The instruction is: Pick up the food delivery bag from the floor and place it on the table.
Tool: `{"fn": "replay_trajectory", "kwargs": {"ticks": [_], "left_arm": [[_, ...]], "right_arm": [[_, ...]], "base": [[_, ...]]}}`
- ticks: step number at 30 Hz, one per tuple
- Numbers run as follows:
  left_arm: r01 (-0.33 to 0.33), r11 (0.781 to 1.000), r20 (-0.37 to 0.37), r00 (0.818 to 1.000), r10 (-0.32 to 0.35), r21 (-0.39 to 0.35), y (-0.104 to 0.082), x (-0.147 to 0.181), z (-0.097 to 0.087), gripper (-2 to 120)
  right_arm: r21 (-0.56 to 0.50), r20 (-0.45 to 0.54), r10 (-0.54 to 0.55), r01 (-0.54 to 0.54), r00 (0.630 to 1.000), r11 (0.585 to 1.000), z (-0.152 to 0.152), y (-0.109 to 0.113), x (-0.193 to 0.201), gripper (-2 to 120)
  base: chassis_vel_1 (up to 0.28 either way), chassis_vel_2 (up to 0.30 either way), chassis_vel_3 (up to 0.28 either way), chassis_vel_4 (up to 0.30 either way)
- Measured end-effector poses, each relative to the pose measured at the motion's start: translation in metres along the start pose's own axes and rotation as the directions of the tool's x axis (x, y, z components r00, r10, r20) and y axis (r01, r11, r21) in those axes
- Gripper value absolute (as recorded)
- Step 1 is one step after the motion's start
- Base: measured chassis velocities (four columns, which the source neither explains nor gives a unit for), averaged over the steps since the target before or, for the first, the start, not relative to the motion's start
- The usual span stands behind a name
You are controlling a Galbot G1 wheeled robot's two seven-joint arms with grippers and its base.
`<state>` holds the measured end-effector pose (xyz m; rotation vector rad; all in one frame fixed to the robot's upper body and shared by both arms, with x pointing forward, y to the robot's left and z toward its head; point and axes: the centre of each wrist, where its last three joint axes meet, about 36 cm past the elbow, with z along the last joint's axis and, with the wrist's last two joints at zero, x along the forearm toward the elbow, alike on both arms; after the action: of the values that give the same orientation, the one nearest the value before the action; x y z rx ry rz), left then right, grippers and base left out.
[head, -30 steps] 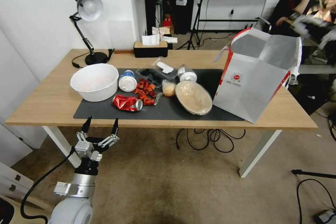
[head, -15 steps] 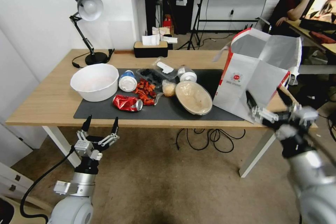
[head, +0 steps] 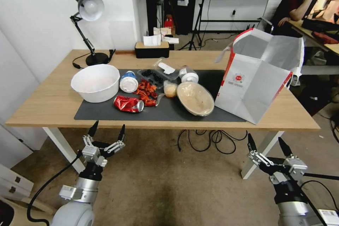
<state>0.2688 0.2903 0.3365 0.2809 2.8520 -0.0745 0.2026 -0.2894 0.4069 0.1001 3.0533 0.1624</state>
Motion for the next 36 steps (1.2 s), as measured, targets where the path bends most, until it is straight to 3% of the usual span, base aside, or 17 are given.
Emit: {"fn": "replay_trajectory", "kwargs": {"ticks": [10,23,36], "left_arm": [[0.011,1.000,-0.016,1.000,-0.011,-0.010,0.003,0.012,0.008,100],[0.031,0.999,-0.024,0.999,-0.031,-0.019,0.006,0.007,0.007,100],[0.029,0.999,-0.036,0.999,-0.031,-0.038,0.018,0.001,0.001,100]], "right_arm": [[0.013,-0.009,-0.012,0.012,1.000,1.000,0.001,-0.011,-0.020,100],[-0.004,-0.115,-0.170,0.171,0.979,0.985,0.002,-0.011,-0.032,100],[-0.024,-0.133,-0.194,0.193,0.972,0.981,0.005,-0.010,-0.032,100]], "base": [[0.000,0.000,0.000,0.000],[0.000,0.000,0.000,0.000],[0.000,0.000,0.000,0.000]]}}
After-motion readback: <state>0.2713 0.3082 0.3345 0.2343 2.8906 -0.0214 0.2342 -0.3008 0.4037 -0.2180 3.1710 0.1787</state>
